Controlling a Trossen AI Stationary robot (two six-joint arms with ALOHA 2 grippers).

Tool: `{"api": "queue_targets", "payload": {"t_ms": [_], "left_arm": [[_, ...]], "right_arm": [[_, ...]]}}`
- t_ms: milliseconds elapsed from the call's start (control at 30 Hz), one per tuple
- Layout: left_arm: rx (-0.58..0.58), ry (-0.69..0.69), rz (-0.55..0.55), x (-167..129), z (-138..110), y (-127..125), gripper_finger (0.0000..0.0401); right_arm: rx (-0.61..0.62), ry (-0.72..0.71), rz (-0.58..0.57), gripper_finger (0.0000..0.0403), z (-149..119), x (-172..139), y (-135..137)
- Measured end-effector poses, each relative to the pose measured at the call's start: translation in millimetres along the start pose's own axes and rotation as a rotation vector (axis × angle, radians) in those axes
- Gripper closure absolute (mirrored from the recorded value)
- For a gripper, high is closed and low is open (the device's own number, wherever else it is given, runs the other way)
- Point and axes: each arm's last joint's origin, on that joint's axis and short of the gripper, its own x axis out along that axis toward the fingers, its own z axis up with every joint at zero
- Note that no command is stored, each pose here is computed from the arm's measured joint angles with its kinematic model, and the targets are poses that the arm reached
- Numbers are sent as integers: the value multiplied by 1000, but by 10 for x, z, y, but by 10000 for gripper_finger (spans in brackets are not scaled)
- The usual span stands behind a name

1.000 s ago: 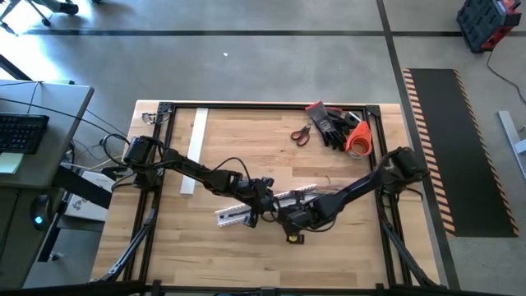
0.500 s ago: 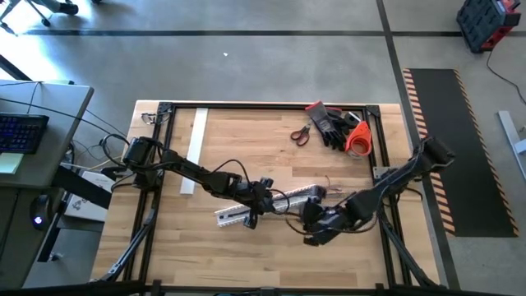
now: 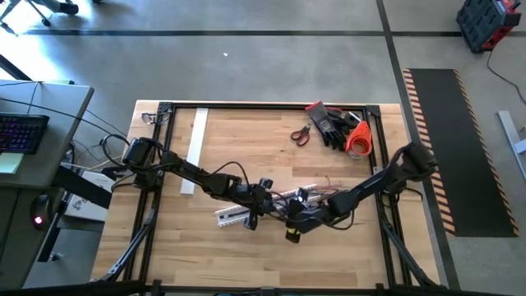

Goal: Ziptie cables
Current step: Put the ziptied cable wires into the white cable duct

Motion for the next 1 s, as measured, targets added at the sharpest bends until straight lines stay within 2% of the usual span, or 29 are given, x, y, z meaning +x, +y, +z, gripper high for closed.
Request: {"api": "queue_targets", "payload": {"t_ms": [400,633,733,833,1000], "left_arm": [[-9,-4,2,1,2,1,396],[-28,-4,6,3,4,-4,396],[-81,-4,28,3,7,1,394],[-101,-4,36,-15,9,37,374],[-111,1,55,-110,32,94,317]], "right_arm": [[-29,-27,-55,397,-27,61,11],[-28,-7,-50,401,-42,61,8],[-28,-7,-50,402,-41,62,6],[-27,-8,-49,403,-41,62,8],[-32,-26,-38,403,-30,55,32]]}}
